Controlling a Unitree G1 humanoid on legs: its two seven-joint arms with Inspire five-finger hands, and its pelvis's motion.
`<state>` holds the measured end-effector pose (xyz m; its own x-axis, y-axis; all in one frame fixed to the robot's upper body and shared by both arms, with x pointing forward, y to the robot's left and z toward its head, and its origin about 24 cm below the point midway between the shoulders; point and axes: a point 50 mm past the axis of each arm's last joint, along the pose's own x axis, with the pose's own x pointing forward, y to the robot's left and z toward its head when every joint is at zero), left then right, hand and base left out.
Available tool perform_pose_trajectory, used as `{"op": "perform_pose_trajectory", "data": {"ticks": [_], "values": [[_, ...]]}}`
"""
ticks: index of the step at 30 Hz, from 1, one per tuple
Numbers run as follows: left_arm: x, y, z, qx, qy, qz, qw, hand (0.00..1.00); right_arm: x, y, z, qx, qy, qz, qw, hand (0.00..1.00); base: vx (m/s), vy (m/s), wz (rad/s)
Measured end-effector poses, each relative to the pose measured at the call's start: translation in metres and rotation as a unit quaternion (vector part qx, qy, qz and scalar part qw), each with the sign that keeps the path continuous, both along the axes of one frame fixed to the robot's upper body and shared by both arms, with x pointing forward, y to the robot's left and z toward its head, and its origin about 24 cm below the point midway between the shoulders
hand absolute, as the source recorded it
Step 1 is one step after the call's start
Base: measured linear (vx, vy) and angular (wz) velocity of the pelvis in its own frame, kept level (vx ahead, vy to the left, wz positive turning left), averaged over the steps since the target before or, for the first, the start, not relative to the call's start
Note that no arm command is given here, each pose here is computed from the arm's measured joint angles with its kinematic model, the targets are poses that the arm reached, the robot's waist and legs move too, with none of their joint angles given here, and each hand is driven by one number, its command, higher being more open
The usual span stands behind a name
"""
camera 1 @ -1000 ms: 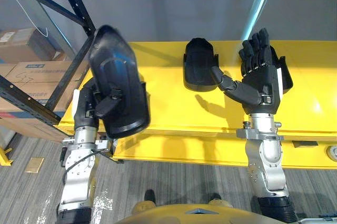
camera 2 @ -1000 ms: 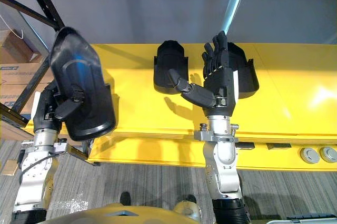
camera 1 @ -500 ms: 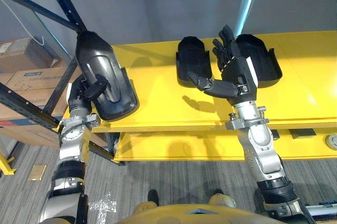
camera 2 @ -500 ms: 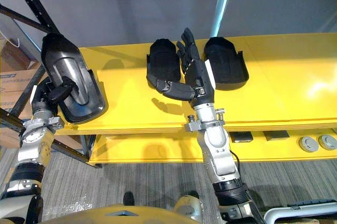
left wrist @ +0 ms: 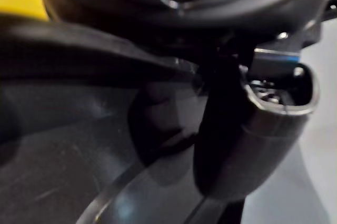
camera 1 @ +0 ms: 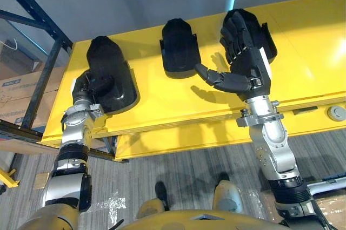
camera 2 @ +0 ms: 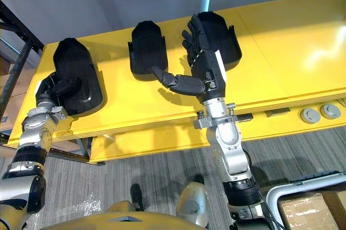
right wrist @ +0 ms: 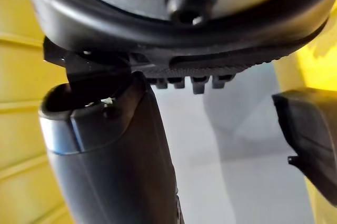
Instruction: Walk over and take three plastic housings, then place them on the shelf
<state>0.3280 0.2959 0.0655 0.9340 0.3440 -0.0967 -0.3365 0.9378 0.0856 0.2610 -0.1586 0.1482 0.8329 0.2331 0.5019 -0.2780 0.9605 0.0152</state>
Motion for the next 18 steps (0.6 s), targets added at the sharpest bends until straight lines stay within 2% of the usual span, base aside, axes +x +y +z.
{"op": "perform_pose_trajectory", "data": {"ticks": [6,9,18], "values": [[0.000,0.005,0.006,0.035,0.003,0.013,0.999,1.00,0.000,0.002,-0.002,0.004,0.008,0.006,1.000,1.00,0.01,-0.002,-0.05],[0.000,0.008,0.007,0.055,0.013,0.042,0.997,1.00,0.000,0.003,-0.004,0.030,0.021,0.019,0.999,1.00,0.00,0.001,-0.11],[0.002,0.013,0.008,0.054,0.012,0.102,0.993,1.00,-0.008,0.005,-0.011,0.037,0.036,0.031,0.998,1.00,0.00,-0.002,-0.01]]}}
